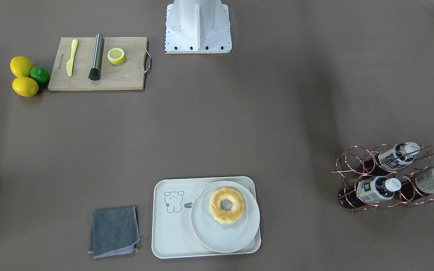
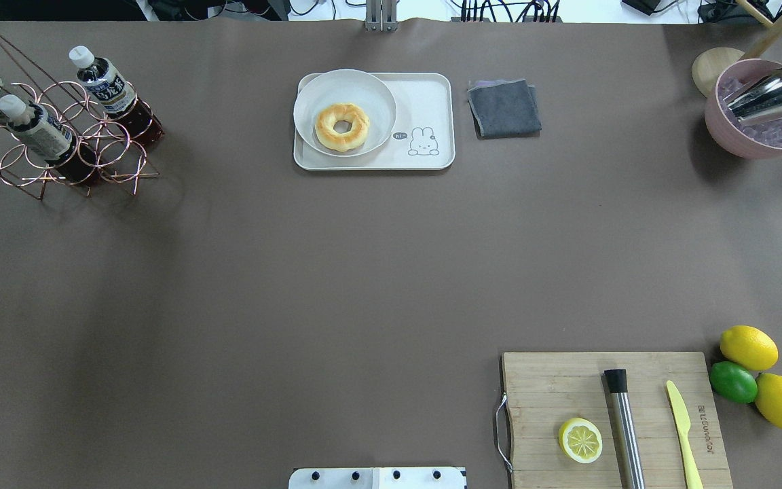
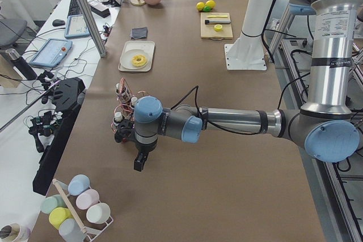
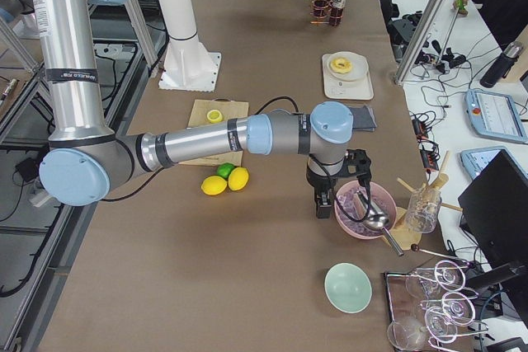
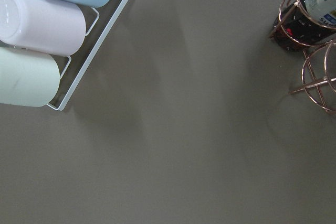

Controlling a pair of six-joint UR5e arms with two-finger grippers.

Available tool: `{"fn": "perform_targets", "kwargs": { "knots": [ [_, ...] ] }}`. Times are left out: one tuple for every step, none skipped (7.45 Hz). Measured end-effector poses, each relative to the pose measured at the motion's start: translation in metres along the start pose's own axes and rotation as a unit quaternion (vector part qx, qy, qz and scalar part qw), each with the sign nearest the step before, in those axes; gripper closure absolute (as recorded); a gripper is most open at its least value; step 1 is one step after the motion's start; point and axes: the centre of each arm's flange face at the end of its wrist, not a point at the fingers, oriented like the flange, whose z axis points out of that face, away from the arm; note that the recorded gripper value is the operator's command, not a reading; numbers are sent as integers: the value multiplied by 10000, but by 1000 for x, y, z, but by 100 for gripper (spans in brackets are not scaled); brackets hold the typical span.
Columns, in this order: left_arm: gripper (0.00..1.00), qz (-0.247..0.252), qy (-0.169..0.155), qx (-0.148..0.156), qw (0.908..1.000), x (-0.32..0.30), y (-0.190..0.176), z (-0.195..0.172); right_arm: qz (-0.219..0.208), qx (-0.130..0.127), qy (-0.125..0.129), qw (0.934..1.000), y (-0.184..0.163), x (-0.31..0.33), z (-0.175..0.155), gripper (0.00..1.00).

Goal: Place tea on tray

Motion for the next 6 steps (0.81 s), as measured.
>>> {"fn": "perform_targets", "kwargs": {
  "knots": [
    [2, 37, 164, 25, 9999, 6, 2, -1, -7, 8, 5, 10000, -1, -1, -1, 0],
    [2, 81, 386, 65, 9992, 14, 7, -5, -10, 7, 7, 10000, -1, 0, -1, 0],
    [2, 110, 527, 93, 9985, 20, 16, -9, -15, 1, 8, 10000, 0, 0, 0, 0],
    [2, 112, 584, 155, 9981, 26, 21, -13, -16, -8, 8, 10000, 1, 1, 1, 0],
    [2, -10, 624, 226, 9978, 41, 20, -22, -15, -15, 4, 10000, 2, 2, 2, 0],
    [2, -227, 687, 239, 9971, 71, 16, -29, -55, 23, 4, 10000, 3, 3, 3, 0]
  ]
}}
